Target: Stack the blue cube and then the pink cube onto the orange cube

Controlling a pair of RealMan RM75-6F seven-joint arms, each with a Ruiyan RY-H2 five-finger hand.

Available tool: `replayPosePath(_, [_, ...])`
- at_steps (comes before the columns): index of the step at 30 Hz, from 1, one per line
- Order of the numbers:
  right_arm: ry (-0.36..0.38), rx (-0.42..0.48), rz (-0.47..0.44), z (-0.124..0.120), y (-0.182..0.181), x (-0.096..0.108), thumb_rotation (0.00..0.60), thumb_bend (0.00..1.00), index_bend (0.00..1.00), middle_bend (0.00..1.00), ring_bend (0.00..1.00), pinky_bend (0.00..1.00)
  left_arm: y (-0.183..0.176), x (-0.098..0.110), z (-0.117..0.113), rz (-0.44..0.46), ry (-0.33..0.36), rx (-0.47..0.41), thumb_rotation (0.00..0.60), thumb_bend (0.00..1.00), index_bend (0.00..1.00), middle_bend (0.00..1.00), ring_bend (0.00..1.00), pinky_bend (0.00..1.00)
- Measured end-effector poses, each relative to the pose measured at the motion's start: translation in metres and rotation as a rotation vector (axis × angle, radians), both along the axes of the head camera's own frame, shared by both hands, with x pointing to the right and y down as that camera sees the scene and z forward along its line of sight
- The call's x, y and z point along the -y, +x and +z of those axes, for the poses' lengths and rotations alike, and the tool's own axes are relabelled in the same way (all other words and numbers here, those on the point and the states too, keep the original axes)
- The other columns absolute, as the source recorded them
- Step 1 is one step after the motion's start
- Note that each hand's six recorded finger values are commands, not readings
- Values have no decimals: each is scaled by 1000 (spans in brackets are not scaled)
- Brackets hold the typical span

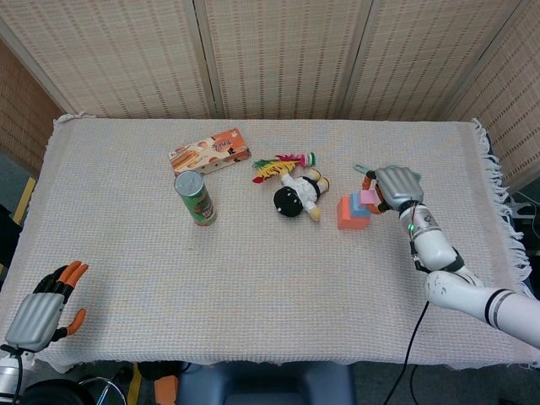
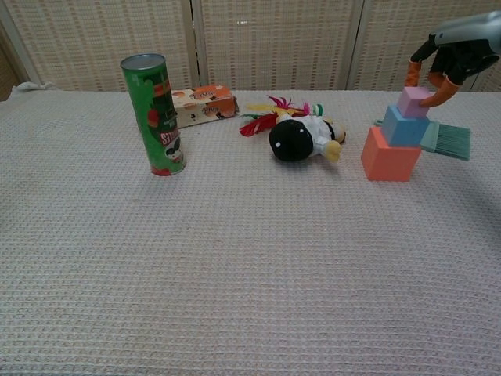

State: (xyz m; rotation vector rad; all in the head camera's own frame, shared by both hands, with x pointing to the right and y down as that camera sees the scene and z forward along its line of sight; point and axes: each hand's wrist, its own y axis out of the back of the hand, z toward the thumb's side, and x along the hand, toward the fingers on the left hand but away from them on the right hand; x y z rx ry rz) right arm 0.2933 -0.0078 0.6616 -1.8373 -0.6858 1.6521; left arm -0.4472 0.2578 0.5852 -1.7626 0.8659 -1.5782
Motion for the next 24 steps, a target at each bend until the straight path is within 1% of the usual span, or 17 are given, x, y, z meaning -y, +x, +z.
replayPosePath(2, [-5, -3, -1, 0, 0, 0, 600, 177, 388, 819, 851, 1000, 0, 0, 0, -1, 1, -1, 600, 434, 0, 0, 48, 142])
replayPosePath(9, [-10, -6, -1, -1, -1, -1, 600, 178, 329, 819, 849, 1000, -1, 0, 0, -4, 0, 0, 600, 434, 0, 0, 47, 143])
replayPosePath(14, [-9, 4, 1, -6, -2, -1, 600, 177, 164, 812, 821, 991, -1, 1, -1, -4, 6, -1, 600, 434, 0, 0, 48, 143])
replayPosePath(16, [-1, 16, 7, -10, -2, -1, 600, 177, 104, 750, 779, 965, -1, 1, -2, -5, 8, -1, 600, 434, 0, 0, 48, 143])
replayPosePath(17, [8, 28, 11, -15, -3, -2, 600, 176, 79, 683, 738, 934, -2, 1, -2, -6, 10, -1, 600, 434, 0, 0, 48, 143])
replayPosePath(19, [28, 49, 16, -23, -3, -5, 600, 171, 51, 529, 611, 832, -2, 1, -3, -7, 15, -1, 600, 433, 0, 0, 47, 143])
replayPosePath(21, [64, 74, 17, -34, 0, -12, 600, 164, 29, 363, 414, 659, -2, 2, -5, -8, 22, -3, 600, 434, 0, 0, 47, 144])
replayPosePath(24, [138, 100, 5, -50, 9, -30, 600, 161, 17, 182, 188, 414, -2, 3, -7, -11, 33, -6, 600, 434, 0, 0, 35, 143])
